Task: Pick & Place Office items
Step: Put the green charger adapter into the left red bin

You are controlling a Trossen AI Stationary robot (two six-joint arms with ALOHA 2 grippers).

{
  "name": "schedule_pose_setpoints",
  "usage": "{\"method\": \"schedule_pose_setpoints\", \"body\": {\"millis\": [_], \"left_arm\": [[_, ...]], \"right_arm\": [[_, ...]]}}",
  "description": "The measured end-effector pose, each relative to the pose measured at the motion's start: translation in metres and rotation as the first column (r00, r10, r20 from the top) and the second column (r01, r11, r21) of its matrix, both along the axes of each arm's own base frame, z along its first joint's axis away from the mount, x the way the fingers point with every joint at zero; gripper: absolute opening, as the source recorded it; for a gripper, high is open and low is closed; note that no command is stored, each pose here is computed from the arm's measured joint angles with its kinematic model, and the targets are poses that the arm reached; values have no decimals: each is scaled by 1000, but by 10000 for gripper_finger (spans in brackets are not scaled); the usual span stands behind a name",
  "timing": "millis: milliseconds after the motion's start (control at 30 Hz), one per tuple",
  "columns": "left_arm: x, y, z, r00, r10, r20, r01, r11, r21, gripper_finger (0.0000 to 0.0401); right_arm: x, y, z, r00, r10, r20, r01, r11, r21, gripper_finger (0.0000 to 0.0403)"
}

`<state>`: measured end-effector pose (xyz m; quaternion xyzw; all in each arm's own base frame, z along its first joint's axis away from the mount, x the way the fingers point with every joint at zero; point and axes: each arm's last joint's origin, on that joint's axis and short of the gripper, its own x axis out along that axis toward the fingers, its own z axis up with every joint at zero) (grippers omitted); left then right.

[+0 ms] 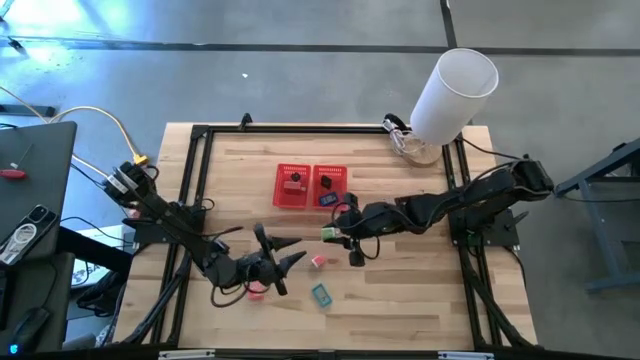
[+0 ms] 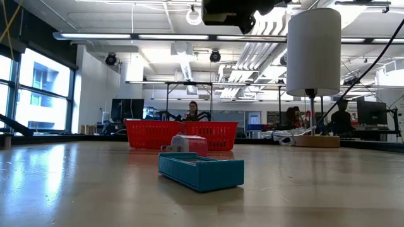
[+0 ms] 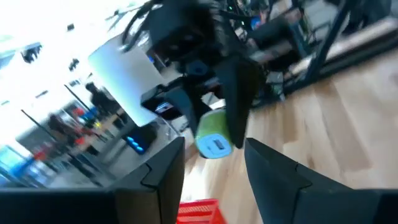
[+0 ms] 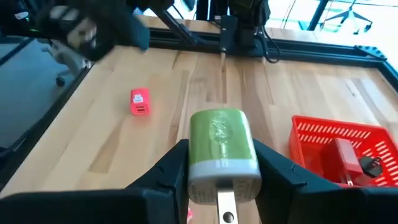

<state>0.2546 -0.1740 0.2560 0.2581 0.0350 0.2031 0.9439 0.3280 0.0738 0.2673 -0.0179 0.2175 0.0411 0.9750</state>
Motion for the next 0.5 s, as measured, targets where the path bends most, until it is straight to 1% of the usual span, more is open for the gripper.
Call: {"method": "schedule_pose_setpoints", "body": {"millis": [100,167,233,300,333,400,467,500], "left_arm": [[-5,10,12,998,-38,43,43,990,-136,141],[-8,20,18,994,-101,52,111,965,-239,128],[-10,32,21,981,-190,45,194,915,-354,114],[-8,45,23,965,-258,34,245,855,-458,101],[-7,52,23,960,-278,26,254,831,-495,97],[-3,64,21,959,-285,14,245,795,-555,92],[2,74,18,963,-269,1,218,777,-590,90],[3,79,17,966,-258,-8,202,776,-598,90]], "right_arm": [[-1,4,0,1000,-16,0,16,1000,-26,117],[-3,8,-1,1000,-24,1,24,998,-50,117],[-3,11,0,1000,-20,5,20,998,-57,117],[-4,14,0,1000,-11,5,12,998,-58,117],[-4,15,0,1000,-9,5,9,998,-58,117],[-5,16,0,1000,-3,5,4,998,-58,117],[-5,18,0,1000,1,3,-1,998,-58,117],[-5,18,-1,1000,2,2,-2,998,-59,117]]}}
